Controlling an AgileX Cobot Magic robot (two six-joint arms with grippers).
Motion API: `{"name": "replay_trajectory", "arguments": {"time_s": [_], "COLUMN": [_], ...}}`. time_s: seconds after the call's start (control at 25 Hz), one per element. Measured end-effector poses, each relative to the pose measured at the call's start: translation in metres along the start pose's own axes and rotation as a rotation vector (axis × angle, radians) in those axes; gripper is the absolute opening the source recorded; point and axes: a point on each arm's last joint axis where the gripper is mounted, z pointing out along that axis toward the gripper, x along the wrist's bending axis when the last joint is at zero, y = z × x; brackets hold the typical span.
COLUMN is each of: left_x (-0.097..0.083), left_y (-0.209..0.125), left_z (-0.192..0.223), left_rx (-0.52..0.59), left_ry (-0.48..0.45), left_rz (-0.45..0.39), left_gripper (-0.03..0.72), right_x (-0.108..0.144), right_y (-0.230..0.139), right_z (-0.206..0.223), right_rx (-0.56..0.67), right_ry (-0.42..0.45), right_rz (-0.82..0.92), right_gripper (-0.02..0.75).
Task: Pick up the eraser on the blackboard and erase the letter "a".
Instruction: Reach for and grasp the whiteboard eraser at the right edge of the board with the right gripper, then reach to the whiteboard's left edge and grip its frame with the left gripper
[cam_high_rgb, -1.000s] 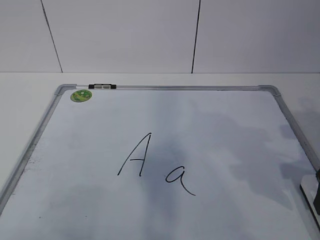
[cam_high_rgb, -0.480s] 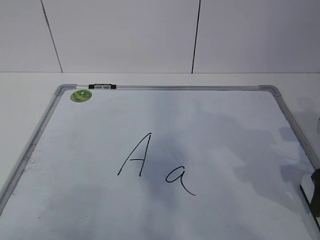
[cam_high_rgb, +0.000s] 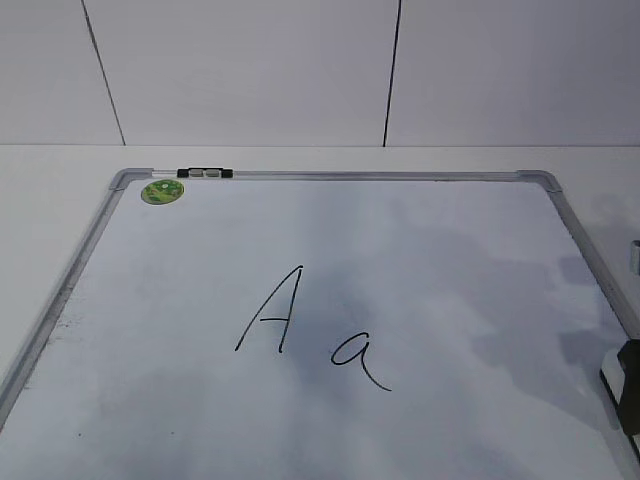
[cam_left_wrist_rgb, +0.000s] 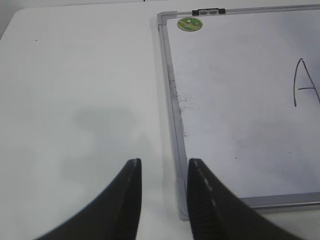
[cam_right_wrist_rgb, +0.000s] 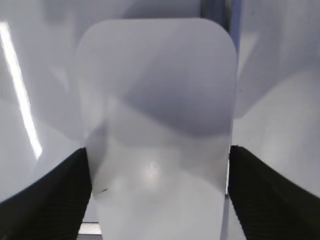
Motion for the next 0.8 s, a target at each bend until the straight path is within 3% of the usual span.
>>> {"name": "replay_trajectory", "arguments": {"time_s": [0.8], "left_x": [0.0], "left_y": [0.0], "left_z": [0.0], "left_rx": [0.0], "left_ry": [0.0], "left_rz": [0.0], "left_gripper": [0.235], "right_x": [0.0004], "right_y": [0.0021], "right_z": [0.006], "right_rx": [0.02], "right_ry": [0.007], "right_rz": [0.008], "right_gripper": [0.633]}}
